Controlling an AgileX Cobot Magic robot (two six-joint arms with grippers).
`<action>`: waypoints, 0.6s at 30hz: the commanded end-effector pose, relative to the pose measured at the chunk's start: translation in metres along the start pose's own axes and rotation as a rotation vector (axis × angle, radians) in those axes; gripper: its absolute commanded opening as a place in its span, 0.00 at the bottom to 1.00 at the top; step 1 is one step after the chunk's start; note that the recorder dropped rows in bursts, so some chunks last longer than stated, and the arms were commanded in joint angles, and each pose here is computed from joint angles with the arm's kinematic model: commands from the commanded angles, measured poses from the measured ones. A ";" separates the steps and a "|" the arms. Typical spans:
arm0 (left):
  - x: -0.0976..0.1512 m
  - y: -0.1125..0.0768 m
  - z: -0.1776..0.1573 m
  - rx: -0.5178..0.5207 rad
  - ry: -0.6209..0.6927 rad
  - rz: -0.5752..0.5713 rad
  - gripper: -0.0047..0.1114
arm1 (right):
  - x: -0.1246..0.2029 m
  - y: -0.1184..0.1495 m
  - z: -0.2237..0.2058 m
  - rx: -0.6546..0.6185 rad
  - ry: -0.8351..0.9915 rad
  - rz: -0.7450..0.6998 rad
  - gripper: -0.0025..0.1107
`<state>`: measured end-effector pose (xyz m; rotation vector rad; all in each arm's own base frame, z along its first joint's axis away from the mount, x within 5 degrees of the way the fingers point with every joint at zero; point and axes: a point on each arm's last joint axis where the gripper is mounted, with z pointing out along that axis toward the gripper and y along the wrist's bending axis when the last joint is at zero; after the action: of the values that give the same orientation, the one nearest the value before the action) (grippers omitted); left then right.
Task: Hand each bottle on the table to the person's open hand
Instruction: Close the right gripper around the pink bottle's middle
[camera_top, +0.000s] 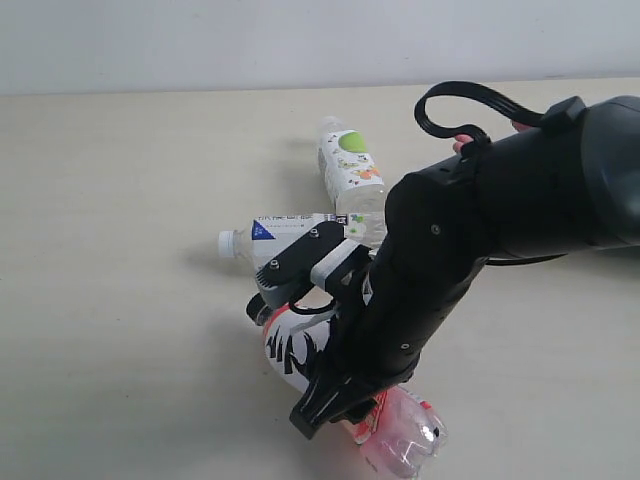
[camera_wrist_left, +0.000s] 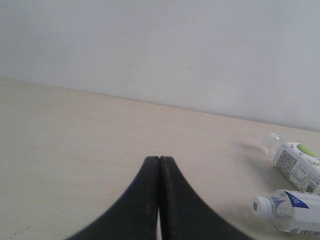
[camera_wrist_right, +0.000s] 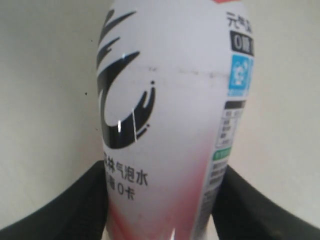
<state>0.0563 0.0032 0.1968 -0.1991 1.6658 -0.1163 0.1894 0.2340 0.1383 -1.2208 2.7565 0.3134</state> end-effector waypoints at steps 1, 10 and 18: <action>0.001 0.000 0.000 0.002 -0.007 -0.006 0.04 | -0.001 0.001 -0.001 -0.001 -0.007 0.030 0.18; 0.001 0.000 0.000 0.002 -0.007 -0.006 0.04 | -0.001 0.001 -0.001 -0.001 -0.007 0.049 0.02; 0.001 0.000 0.000 0.002 -0.007 -0.006 0.04 | -0.002 0.001 -0.004 -0.005 -0.001 0.052 0.02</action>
<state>0.0563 0.0032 0.1968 -0.1991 1.6658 -0.1163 0.1892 0.2340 0.1383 -1.1525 2.7933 0.3208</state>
